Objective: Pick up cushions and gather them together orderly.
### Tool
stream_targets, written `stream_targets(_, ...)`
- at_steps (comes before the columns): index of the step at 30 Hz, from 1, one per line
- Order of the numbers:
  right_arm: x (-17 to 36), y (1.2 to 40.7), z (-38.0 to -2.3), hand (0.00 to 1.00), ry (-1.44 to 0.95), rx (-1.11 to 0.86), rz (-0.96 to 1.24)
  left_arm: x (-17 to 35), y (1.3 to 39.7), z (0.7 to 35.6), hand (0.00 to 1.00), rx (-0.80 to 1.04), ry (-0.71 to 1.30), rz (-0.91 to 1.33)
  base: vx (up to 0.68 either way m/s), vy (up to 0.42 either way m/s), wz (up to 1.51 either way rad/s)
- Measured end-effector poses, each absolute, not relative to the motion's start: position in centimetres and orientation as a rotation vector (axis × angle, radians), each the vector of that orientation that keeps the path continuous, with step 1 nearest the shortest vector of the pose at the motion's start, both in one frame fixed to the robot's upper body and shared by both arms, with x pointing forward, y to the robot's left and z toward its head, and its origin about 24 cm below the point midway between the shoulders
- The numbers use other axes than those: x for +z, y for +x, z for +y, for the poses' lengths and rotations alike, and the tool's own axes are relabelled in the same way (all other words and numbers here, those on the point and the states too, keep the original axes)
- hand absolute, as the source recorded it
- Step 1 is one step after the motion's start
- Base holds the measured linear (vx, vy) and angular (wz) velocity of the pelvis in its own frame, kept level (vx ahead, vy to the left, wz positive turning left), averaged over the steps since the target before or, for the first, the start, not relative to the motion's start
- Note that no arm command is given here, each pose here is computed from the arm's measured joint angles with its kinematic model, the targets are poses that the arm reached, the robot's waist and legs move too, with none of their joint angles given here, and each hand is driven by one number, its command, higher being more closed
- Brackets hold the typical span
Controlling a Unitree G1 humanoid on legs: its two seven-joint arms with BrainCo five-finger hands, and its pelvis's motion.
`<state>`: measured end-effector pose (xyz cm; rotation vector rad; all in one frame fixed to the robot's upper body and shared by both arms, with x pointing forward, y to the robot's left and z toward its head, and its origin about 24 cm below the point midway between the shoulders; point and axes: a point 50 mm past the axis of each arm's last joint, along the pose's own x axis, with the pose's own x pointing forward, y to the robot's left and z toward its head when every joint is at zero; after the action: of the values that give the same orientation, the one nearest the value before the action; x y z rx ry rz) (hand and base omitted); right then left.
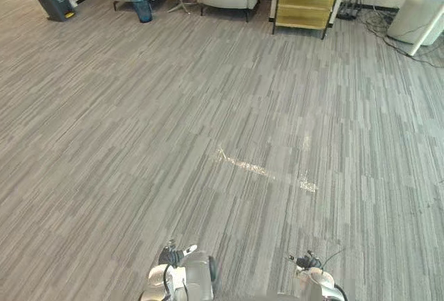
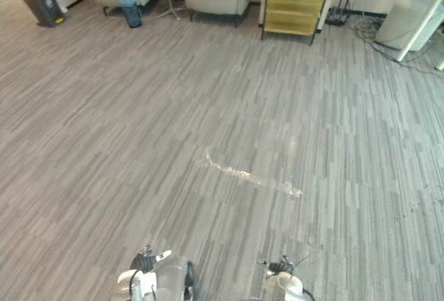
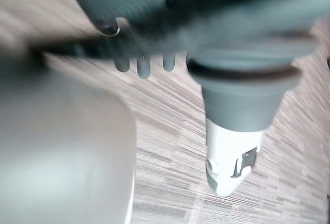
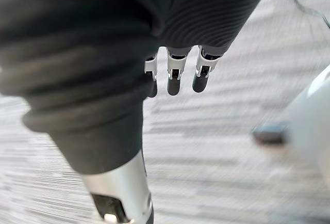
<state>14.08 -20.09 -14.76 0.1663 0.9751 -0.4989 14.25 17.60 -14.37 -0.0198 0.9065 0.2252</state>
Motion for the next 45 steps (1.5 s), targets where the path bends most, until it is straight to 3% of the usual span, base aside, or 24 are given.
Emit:
stream_targets(9, -15.6, 11.9, -19.0, 0.0, 0.19, -0.486, 1.04, -14.6, 13.8, 18.9, 0.0, 0.204, 0.053, 0.942, 0.56, 0.106, -0.24)
stream_targets(19, -15.3, 12.0, -21.6, 0.0, 0.102, -0.484, 1.04, -15.4, 12.1, 18.8, 0.0, 0.166, 0.091, 1.014, 0.51, -0.152, 0.05)
stream_targets(23, -15.1, 11.6, -23.3, 0.0, 0.094, -0.535, 1.035, -15.7, 11.8, 16.9, 0.0, 0.177, 0.006, 1.027, 0.56, -0.292, 0.08)
stream_targets(32, -15.4, 12.2, -21.6, 0.0, 0.164, -0.545, 1.04, -14.7, 13.8, 17.6, 0.0, 0.17, 0.036, 0.935, 0.48, -0.091, -0.1)
stream_targets(45, -16.1, 10.2, -20.7, 0.0, 0.14, -0.497, 1.111, -15.1, 12.8, 19.2, 0.0, 0.185, 0.074, 0.991, 0.48, 0.087, -0.08)
